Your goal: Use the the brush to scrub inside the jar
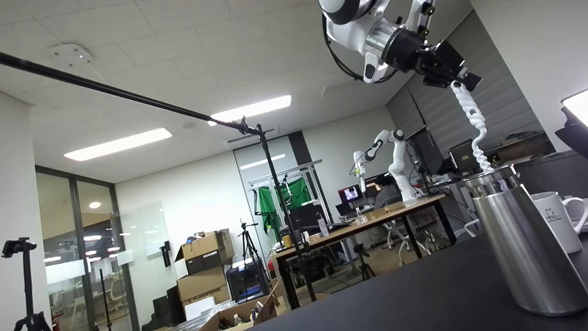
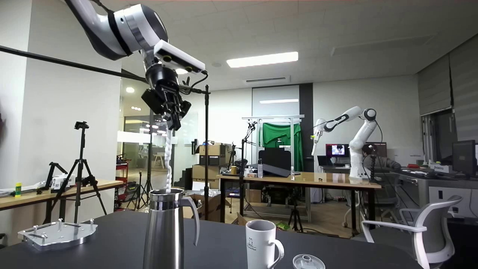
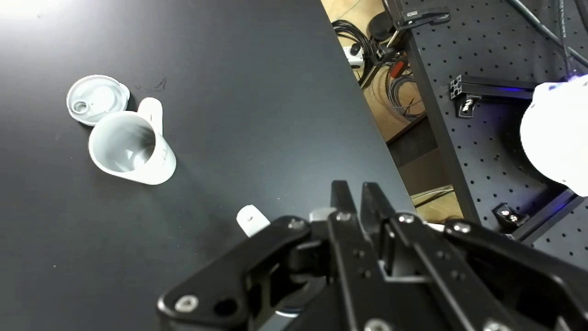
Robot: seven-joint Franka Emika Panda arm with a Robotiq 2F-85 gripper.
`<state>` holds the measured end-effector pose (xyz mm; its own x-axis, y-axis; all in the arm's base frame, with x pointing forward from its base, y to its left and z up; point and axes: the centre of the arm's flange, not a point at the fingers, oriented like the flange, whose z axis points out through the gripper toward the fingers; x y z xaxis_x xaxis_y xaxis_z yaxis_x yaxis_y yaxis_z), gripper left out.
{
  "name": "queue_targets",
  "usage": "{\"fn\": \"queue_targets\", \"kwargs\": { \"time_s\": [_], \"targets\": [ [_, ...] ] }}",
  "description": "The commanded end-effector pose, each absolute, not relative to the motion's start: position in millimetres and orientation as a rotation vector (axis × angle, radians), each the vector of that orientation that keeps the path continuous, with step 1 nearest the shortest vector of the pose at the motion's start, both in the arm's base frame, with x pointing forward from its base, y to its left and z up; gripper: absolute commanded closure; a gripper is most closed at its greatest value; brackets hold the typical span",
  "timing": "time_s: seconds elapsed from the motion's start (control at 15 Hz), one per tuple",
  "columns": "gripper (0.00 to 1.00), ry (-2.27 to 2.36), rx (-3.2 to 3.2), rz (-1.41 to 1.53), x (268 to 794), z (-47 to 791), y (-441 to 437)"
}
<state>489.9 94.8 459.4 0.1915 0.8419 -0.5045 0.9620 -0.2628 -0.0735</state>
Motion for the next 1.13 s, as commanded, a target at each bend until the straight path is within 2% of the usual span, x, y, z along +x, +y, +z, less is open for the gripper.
{"fn": "queue_targets", "kwargs": {
  "time_s": [0.0,0.07,0.6,0.67,0.87,1.07],
  "targets": [
    [0.63,1.698,2.215,-0.655,487,478,95],
    [0.63,1.701,2.214,-0.658,486,480,94],
    [0.08,1.673,2.278,-0.755,475,506,60],
    [0.27,1.673,2.251,-0.73,479,489,74],
    [0.08,1.67,2.267,-0.755,475,495,62],
    [0.08,1.672,2.268,-0.756,475,495,62]
  ]
}}
